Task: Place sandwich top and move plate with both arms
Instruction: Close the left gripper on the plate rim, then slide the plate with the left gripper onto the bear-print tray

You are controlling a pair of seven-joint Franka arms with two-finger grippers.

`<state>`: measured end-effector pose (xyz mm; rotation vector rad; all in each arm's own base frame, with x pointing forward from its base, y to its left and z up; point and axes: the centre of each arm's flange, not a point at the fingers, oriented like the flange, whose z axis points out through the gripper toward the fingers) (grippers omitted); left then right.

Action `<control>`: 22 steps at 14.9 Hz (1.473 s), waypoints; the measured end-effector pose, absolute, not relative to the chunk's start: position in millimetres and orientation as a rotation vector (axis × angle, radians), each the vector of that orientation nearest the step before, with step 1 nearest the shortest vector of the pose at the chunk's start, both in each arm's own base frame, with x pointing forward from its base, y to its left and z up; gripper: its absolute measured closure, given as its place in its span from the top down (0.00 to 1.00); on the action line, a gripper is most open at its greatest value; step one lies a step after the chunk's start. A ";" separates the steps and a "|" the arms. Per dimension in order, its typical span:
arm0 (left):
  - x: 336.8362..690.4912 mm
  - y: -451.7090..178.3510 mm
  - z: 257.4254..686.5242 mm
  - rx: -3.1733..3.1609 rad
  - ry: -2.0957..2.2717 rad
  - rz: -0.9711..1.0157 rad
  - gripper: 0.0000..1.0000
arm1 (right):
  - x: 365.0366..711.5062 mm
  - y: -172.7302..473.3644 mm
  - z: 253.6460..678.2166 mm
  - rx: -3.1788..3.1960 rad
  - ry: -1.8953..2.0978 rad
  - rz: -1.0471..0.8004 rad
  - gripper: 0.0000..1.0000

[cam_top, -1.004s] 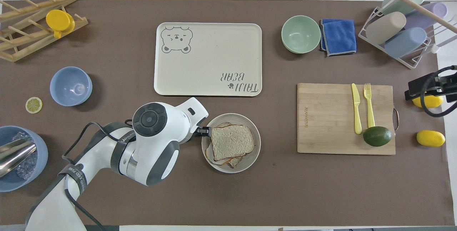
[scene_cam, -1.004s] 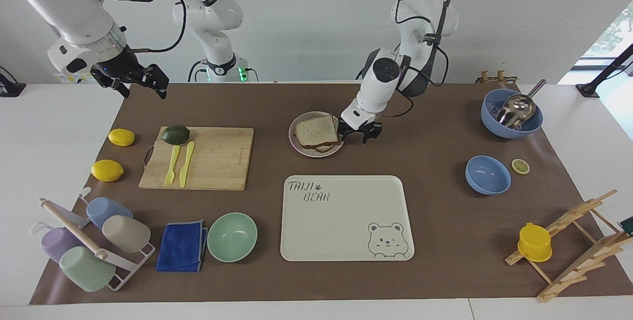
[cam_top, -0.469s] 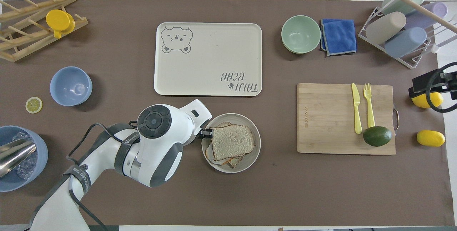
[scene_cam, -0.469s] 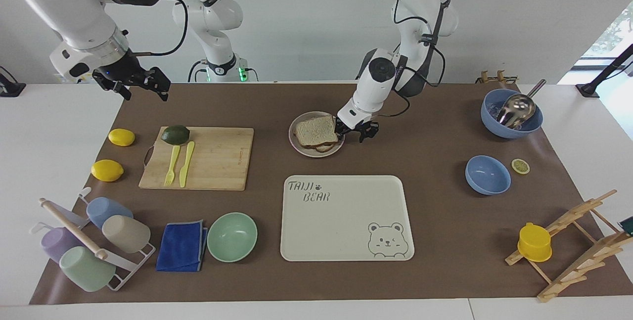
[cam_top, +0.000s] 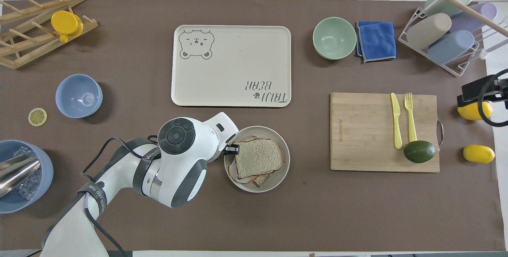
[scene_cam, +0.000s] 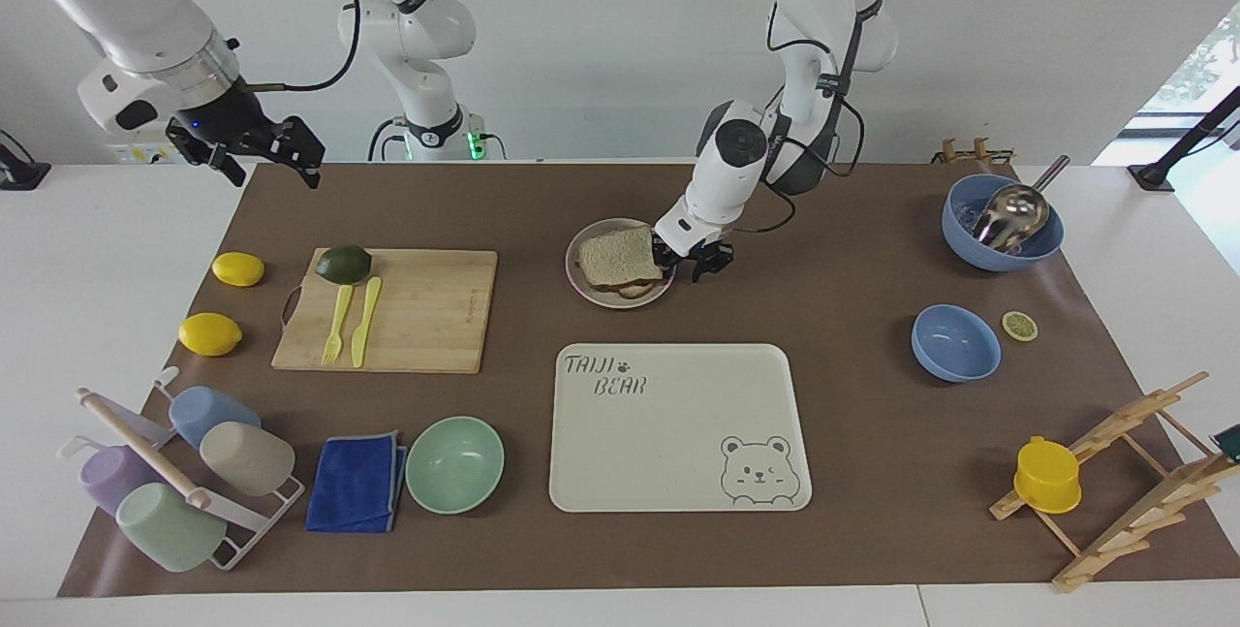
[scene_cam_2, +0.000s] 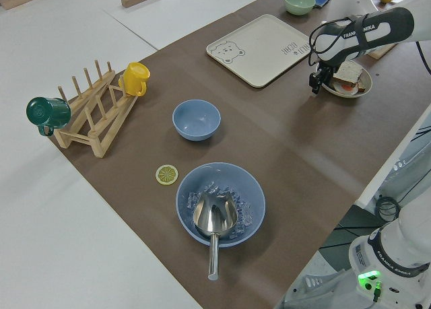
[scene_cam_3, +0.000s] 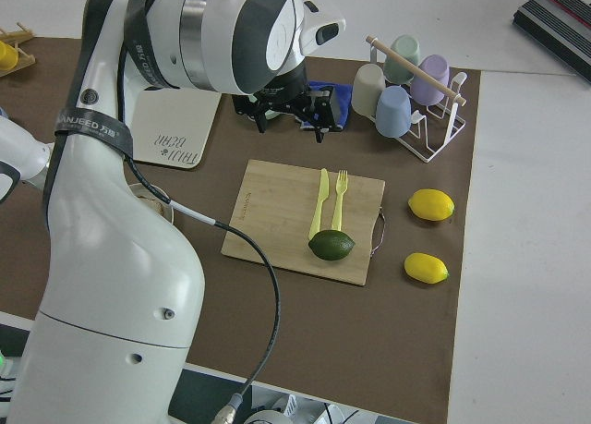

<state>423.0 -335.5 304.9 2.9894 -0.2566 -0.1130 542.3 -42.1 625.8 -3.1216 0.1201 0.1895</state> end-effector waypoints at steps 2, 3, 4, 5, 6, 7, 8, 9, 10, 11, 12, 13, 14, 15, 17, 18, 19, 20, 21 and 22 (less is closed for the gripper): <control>421.9 -337.3 305.1 2.986 -0.258 -0.113 0.46 | 541.7 -47.8 625.8 -3.121 0.137 0.189 1.00; 421.7 -337.6 305.1 2.985 -0.257 -0.113 0.39 | 541.6 -49.4 625.8 -3.120 0.141 0.189 1.00; 421.5 -338.7 305.9 2.982 -0.255 -0.113 0.27 | 541.5 -49.9 625.8 -3.120 0.143 0.189 1.00; 421.1 -339.6 306.5 2.980 -0.256 -0.113 0.12 | 541.5 -49.9 625.7 -3.120 0.143 0.189 1.00; 420.7 -341.0 310.9 2.974 -0.258 -0.106 0.05 | 541.5 -50.1 625.7 -3.120 0.143 0.189 1.00; 420.7 -341.0 312.5 2.973 -0.259 -0.102 0.05 | 541.4 -50.6 625.6 -3.120 0.145 0.190 1.00; 420.7 -340.9 311.6 2.973 -0.258 -0.104 0.05 | 541.3 -51.1 625.4 -3.120 0.146 0.191 1.00; 420.9 -340.7 310.8 2.974 -0.257 -0.105 0.05 | 541.2 -51.1 625.3 -3.119 0.146 0.193 1.00; 421.0 -340.6 310.8 2.973 -0.256 -0.105 0.05 | 541.1 -51.1 625.2 -3.119 0.146 0.194 1.00; 421.4 -340.3 310.9 2.973 -0.254 -0.105 0.05 | 541.1 -51.1 625.2 -3.119 0.146 0.195 1.00; 422.8 -339.0 311.3 2.973 -0.249 -0.103 0.05 | 541.1 -51.1 625.2 -3.119 0.146 0.195 1.00; 425.9 -336.2 312.4 2.970 -0.235 -0.102 0.05 | 541.0 -51.1 625.2 -3.119 0.146 0.195 1.00; 430.2 -332.4 315.2 2.957 -0.221 -0.106 0.04 | 541.0 -51.1 625.2 -3.119 0.146 0.196 1.00; 435.7 -328.4 320.5 2.934 -0.212 -0.119 0.04 | 541.0 -51.1 625.2 -3.119 0.146 0.196 1.00; 452.7 -314.5 339.3 2.893 -0.197 -0.165 0.04 | 541.1 -50.7 625.1 -3.119 0.145 0.196 1.00; 464.0 -304.5 352.4 2.883 -0.182 -0.185 0.04 | 541.1 -50.6 625.1 -3.119 0.145 0.196 1.00; 476.3 -294.0 367.3 2.875 -0.166 -0.192 0.04 | 541.1 -50.6 625.1 -3.119 0.145 0.196 1.00; 488.5 -284.2 382.0 2.867 -0.145 -0.190 0.04 | 541.1 -50.6 625.1 -3.119 0.145 0.196 1.00; 500.6 -275.3 396.0 2.857 -0.122 -0.180 0.04 | 541.1 -50.6 625.1 -3.119 0.145 0.196 1.00; 511.4 -268.4 408.1 2.844 -0.097 -0.162 0.04 | 541.1 -50.6 625.1 -3.119 0.145 0.196 1.00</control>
